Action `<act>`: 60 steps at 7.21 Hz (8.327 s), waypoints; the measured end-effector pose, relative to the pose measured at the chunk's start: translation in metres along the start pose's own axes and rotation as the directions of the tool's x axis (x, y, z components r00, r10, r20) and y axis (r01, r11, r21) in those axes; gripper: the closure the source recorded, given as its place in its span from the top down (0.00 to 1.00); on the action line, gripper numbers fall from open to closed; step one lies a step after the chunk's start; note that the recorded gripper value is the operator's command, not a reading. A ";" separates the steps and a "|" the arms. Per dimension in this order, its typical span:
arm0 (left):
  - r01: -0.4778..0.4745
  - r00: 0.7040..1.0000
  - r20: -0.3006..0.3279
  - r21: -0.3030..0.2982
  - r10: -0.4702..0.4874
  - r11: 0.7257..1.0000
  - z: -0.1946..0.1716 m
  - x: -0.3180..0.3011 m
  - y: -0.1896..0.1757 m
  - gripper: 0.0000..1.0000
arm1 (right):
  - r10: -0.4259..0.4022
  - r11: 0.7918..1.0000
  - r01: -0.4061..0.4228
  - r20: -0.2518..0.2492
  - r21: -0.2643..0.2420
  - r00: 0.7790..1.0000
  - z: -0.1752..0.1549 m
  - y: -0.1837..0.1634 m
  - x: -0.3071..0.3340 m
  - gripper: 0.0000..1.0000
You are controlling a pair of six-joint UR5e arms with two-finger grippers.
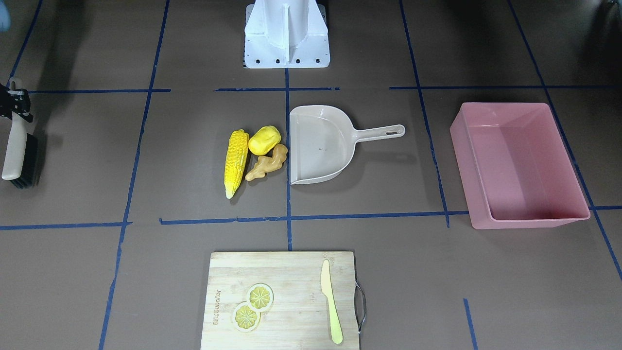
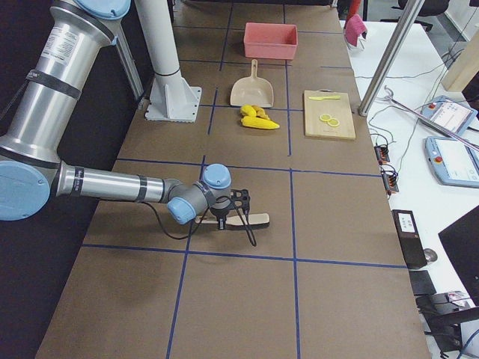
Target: Sweep and dump trash into bin
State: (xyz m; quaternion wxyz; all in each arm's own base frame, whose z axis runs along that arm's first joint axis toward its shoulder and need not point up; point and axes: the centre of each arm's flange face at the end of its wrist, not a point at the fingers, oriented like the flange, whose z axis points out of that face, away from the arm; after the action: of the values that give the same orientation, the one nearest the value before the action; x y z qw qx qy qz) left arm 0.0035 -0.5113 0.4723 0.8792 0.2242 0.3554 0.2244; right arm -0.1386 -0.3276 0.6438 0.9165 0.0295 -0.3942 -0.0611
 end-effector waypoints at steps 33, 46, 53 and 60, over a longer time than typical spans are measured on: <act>-0.701 0.584 -0.300 0.281 0.754 0.655 0.230 0.430 -0.102 0.31 | -0.013 1.000 0.013 0.013 0.024 1.000 -0.010 -0.003 -0.009 0.00; -0.752 0.571 -0.218 0.248 0.791 0.611 0.205 0.423 -0.135 0.00 | 0.087 0.996 -0.090 0.106 0.023 0.991 -0.036 -0.009 -0.062 0.00; -0.748 0.582 -0.231 0.225 0.780 0.625 0.221 0.425 -0.141 0.00 | 0.219 0.976 -0.213 0.252 -0.052 0.943 -0.024 -0.026 -0.231 0.00; -0.746 0.583 -0.233 0.225 0.778 0.627 0.221 0.424 -0.141 0.00 | 0.234 0.972 -0.223 0.210 -0.075 0.949 0.000 -0.058 -0.418 0.00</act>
State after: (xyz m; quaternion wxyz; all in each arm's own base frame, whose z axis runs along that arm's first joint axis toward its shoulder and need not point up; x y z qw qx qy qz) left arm 0.4714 -0.4404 0.3148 0.6178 0.3618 0.3681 0.5933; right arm -0.4286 -0.3287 0.3374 0.8693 -0.0463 -0.4911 0.0326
